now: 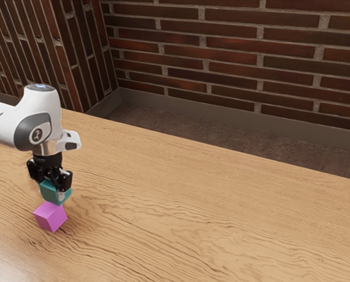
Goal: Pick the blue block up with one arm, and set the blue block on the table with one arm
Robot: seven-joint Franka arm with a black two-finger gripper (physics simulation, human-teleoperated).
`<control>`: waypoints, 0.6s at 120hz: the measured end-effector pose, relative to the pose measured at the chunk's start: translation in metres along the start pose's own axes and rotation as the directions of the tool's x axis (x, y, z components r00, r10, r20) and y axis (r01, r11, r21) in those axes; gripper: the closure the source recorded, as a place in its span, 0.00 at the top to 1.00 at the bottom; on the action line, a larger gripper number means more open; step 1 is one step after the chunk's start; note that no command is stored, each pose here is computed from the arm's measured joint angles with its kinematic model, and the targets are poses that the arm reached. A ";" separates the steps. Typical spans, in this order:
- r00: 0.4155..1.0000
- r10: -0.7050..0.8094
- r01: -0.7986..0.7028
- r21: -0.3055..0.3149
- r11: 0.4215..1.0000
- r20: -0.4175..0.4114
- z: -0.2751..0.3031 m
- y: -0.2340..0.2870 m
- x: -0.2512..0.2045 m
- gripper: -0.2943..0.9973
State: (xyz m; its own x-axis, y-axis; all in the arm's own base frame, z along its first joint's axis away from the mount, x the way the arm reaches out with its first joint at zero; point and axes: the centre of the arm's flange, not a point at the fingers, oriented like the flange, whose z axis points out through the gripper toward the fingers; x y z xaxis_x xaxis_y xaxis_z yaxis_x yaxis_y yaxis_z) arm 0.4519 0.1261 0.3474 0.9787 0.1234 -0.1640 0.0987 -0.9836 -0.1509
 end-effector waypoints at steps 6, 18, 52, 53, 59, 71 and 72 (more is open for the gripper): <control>1.000 0.010 -0.010 -0.003 1.000 -0.006 -0.003 0.007 0.003 0.54; 0.999 0.037 -0.038 -0.011 0.999 -0.016 -0.006 0.024 0.012 0.54; 0.992 0.125 -0.125 -0.031 0.992 -0.016 -0.001 0.077 0.045 0.55; 0.992 0.127 -0.128 -0.032 0.991 -0.016 -0.001 0.078 0.046 0.55; 0.989 0.145 -0.145 -0.034 0.989 -0.014 0.001 0.090 0.051 0.55; 0.985 0.173 -0.173 -0.037 0.984 -0.005 0.007 0.109 0.057 0.55; 0.985 0.174 -0.174 -0.038 0.984 -0.004 0.008 0.110 0.058 0.55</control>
State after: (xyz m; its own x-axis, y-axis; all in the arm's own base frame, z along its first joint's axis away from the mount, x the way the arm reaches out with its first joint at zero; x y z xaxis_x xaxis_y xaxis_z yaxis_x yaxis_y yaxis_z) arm 0.5177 0.0263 0.3140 0.9817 -0.0507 -0.1837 -0.0669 -0.9943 -0.0832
